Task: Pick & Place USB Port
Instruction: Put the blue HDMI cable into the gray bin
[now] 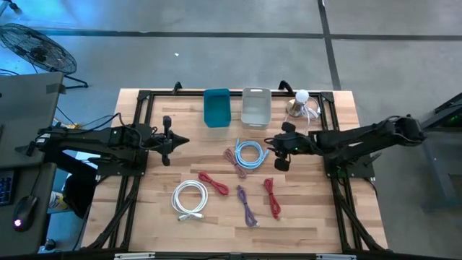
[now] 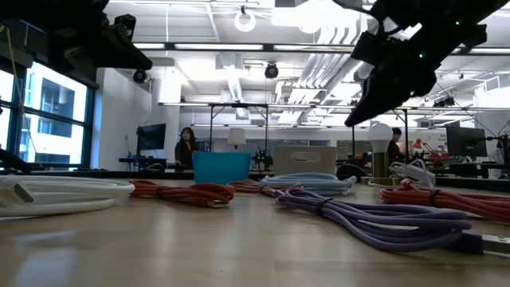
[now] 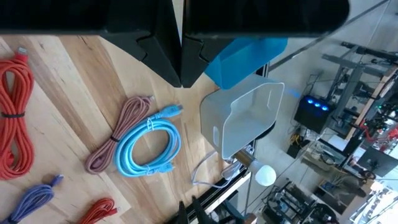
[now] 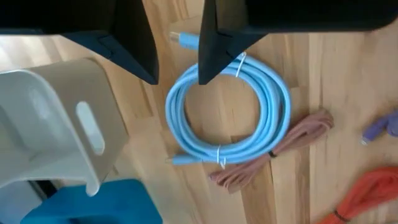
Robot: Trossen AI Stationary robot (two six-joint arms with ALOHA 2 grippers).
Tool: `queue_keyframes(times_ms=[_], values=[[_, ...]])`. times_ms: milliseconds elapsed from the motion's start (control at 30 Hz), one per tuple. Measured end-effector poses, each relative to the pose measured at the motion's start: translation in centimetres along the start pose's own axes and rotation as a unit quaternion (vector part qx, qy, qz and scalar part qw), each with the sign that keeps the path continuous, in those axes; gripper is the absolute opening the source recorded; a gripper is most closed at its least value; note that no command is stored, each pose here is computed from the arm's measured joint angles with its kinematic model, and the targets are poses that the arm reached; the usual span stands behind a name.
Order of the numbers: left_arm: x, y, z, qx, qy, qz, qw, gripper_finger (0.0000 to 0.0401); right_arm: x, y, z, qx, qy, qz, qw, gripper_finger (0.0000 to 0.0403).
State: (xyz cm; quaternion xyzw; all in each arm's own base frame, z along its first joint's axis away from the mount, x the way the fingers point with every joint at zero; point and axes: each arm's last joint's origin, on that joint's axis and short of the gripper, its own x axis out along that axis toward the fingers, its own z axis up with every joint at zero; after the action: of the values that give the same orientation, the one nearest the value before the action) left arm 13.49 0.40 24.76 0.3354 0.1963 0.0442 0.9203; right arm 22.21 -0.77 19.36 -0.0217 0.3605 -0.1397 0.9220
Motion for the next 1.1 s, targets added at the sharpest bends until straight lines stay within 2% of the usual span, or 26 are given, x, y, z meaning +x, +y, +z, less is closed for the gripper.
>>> queue_keyframes(times_ms=[167,467,800,1100], values=[[0.0,-0.1,0.0,0.001,0.001,-0.003,1.0,0.0001,1.2,0.6,-0.5,-0.012,0.025,0.004,1.0,0.0123],[0.0,-0.1,0.0,0.004,0.001,-0.004,1.0,0.0001,2.0,2.6,-1.0,-0.057,0.029,0.028,0.998,0.0124],[0.0,-0.1,0.0,0.011,0.001,-0.004,1.0,0.0001,3.5,3.3,-1.5,-0.091,0.047,0.037,0.994,0.0124],[0.0,-0.1,0.0,0.011,0.001,-0.003,1.0,0.0001,4.1,3.8,1.3,-0.133,0.066,0.038,0.988,0.0124]])
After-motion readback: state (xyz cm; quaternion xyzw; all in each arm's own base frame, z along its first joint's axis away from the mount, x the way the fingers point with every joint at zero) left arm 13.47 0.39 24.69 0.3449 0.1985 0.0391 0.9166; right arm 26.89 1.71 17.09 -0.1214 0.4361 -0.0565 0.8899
